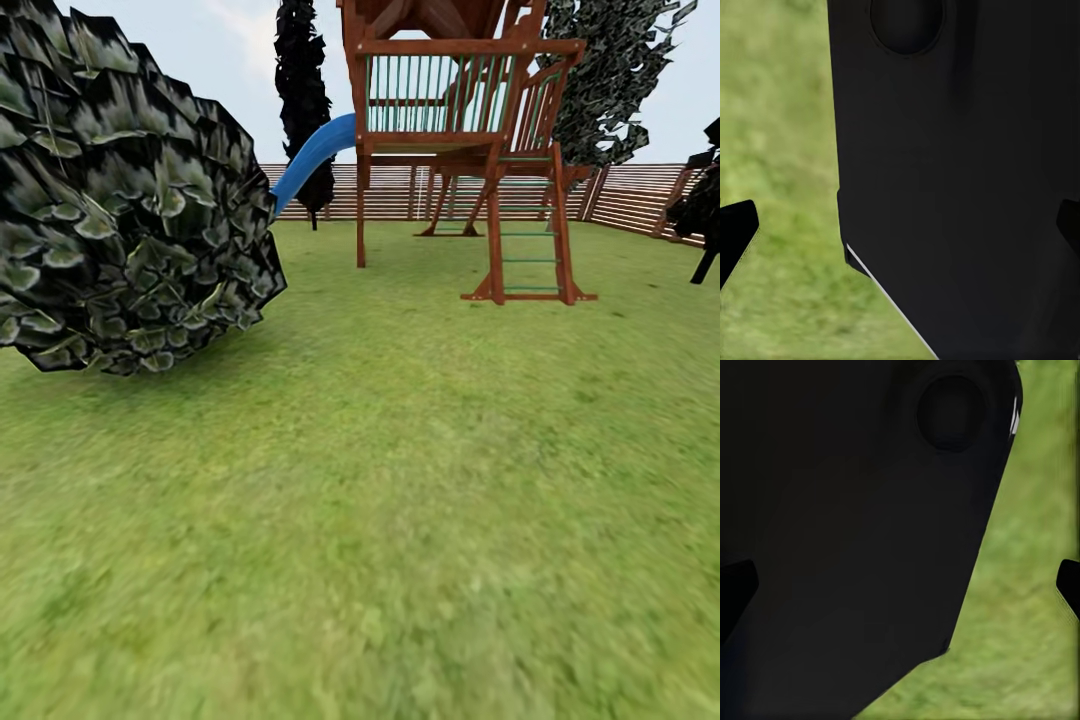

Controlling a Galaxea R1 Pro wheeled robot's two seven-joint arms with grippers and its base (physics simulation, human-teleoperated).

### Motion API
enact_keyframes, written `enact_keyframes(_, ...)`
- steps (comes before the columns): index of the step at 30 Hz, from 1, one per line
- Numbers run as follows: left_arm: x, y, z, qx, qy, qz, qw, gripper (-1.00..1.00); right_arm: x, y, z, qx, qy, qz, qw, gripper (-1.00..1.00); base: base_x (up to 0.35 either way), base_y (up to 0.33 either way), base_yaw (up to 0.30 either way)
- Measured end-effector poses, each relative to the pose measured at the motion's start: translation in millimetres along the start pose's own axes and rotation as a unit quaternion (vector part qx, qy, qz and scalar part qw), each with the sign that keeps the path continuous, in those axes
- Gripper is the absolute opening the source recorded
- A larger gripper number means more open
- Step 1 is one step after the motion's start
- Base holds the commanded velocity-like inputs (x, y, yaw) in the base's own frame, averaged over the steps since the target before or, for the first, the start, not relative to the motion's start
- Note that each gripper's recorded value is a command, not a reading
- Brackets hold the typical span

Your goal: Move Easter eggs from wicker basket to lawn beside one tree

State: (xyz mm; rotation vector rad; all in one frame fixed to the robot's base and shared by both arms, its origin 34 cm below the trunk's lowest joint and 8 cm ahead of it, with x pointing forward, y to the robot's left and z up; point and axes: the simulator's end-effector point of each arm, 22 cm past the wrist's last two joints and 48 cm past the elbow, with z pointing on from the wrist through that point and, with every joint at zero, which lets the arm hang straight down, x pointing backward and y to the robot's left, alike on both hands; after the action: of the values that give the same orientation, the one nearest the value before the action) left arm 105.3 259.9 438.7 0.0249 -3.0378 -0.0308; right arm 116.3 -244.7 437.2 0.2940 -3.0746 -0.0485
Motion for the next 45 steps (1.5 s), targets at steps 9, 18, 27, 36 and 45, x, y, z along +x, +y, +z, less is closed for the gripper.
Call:
enact_keyframes(9, 0.1, 0.0, 0.0, 0.000, 0.000, 0.000, 1.0000, 1.00, -0.6, 1.2, 0.0, -0.001, 0.000, 0.000, 1.0000, 1.00, 0.286, 0.000, 0.000)
enact_keyframes(18, 0.1, 0.0, 0.0, 0.000, 0.000, 0.000, 1.0000, 1.00, 0.1, 2.3, 0.0, -0.002, 0.000, -0.001, 1.0000, 1.00, 0.303, 0.000, 0.000)
enact_keyframes(27, 0.0, 0.0, 0.0, 0.000, 0.000, 0.000, 1.0000, 1.00, -3.1, 0.9, -0.1, -0.004, -0.009, -0.005, 0.9999, 1.00, 0.320, 0.000, 0.000)
enact_keyframes(36, 0.1, 0.0, 0.0, 0.000, 0.000, 0.000, 1.0000, 1.00, -4.6, 3.9, -0.2, -0.005, -0.012, -0.004, 0.9999, 1.00, 0.321, 0.000, 0.000)
enact_keyframes(45, 0.1, 0.0, 0.0, 0.000, 0.000, 0.000, 1.0000, 1.00, -4.1, 3.7, -0.2, -0.005, -0.012, -0.004, 0.9999, 1.00, 0.321, 0.000, 0.000)
